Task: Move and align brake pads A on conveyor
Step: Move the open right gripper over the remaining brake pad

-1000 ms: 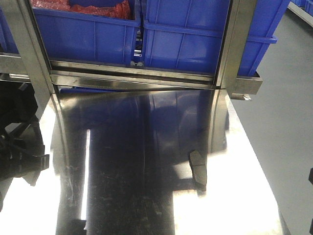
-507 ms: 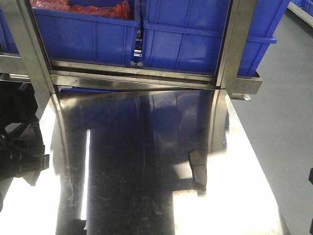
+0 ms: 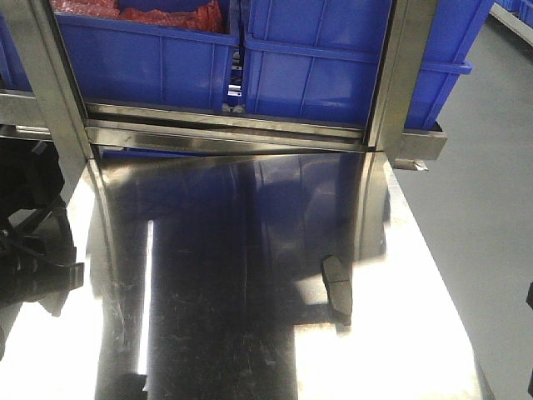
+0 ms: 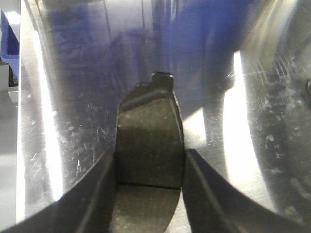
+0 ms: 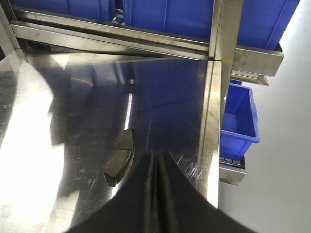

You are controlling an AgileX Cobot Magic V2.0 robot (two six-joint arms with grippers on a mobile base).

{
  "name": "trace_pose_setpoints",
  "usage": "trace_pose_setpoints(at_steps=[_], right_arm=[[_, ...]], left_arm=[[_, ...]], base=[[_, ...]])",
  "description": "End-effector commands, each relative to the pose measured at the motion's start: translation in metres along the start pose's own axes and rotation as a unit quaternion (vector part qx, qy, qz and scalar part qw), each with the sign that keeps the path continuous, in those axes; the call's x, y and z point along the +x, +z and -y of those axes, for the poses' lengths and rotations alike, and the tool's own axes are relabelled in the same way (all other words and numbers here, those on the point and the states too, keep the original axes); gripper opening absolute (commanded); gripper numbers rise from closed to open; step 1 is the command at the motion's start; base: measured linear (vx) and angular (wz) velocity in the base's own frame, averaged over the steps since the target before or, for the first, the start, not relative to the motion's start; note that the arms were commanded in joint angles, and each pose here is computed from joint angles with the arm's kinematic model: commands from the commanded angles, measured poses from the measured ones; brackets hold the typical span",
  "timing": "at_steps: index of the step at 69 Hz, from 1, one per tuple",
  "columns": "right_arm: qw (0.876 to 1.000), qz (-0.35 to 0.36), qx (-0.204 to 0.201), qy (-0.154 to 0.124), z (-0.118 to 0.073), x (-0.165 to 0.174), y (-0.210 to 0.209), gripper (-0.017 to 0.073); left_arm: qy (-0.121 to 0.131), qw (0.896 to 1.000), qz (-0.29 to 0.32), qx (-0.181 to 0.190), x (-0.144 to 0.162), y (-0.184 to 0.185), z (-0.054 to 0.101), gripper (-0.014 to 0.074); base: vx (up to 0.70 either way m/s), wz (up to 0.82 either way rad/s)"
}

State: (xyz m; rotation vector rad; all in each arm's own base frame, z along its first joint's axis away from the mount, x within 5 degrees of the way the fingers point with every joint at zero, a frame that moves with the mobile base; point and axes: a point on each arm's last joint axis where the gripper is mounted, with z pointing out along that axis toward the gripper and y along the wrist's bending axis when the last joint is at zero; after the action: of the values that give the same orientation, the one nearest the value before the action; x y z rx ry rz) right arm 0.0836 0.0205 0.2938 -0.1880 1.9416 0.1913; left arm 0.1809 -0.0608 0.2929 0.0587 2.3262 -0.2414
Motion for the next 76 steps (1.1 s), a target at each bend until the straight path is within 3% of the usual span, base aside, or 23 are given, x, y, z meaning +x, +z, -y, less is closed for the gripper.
trace_pose_setpoints(at_steps=[1, 8, 14, 27, 34, 42, 51, 57, 76], right_arm=[[0.999, 0.047, 0.004, -0.001, 0.000, -0.015, -0.003, -0.0006], [0.999, 0.048, 0.004, -0.001, 0.000, -0.015, -0.003, 0.0033], [0.999, 0.047, 0.005, -0.002, 0.001, -0.015, -0.003, 0.0134], [0.999, 0.044, 0.010, -0.014, 0.001, -0.014, -0.003, 0.0556], [0.999, 0.043, 0.010, -0.014, 0.001, -0.014, -0.003, 0.0732], [0.999, 0.044, 0.009, -0.011, 0.001, -0.014, -0.003, 0.0724], [0.998, 0.058, 0.000, 0.015, 0.000, -0.019, 0.002, 0.0704], [0.999, 0.021, -0.005, 0.029, 0.000, -0.024, 0.017, 0.0676], [0.990, -0.138, 0.003, 0.027, 0.004, -0.046, 0.105, 0.0631]], left_arm=[[0.002, 0.998, 0.055, 0.019, -0.015, -0.009, 0.005, 0.0198], [0.002, 0.998, 0.055, 0.019, -0.015, -0.009, 0.005, 0.0198], [0.002, 0.998, 0.055, 0.019, -0.015, -0.009, 0.005, 0.0198], [0.002, 0.998, 0.055, 0.019, -0.015, -0.009, 0.005, 0.0198], [0.002, 0.998, 0.055, 0.019, -0.015, -0.009, 0.005, 0.0198], [0.002, 0.998, 0.055, 0.019, -0.015, -0.009, 0.005, 0.0198], [0.002, 0.998, 0.055, 0.019, -0.015, -0.009, 0.005, 0.0198], [0.002, 0.998, 0.055, 0.019, -0.015, -0.009, 0.005, 0.0198], [0.002, 0.998, 0.055, 0.019, -0.015, -0.009, 0.005, 0.0198]], base=[[0.00, 0.00], [0.00, 0.00], [0.00, 0.00], [0.00, 0.00], [0.00, 0.00], [0.00, 0.00], [0.00, 0.00], [0.00, 0.00], [0.00, 0.00]])
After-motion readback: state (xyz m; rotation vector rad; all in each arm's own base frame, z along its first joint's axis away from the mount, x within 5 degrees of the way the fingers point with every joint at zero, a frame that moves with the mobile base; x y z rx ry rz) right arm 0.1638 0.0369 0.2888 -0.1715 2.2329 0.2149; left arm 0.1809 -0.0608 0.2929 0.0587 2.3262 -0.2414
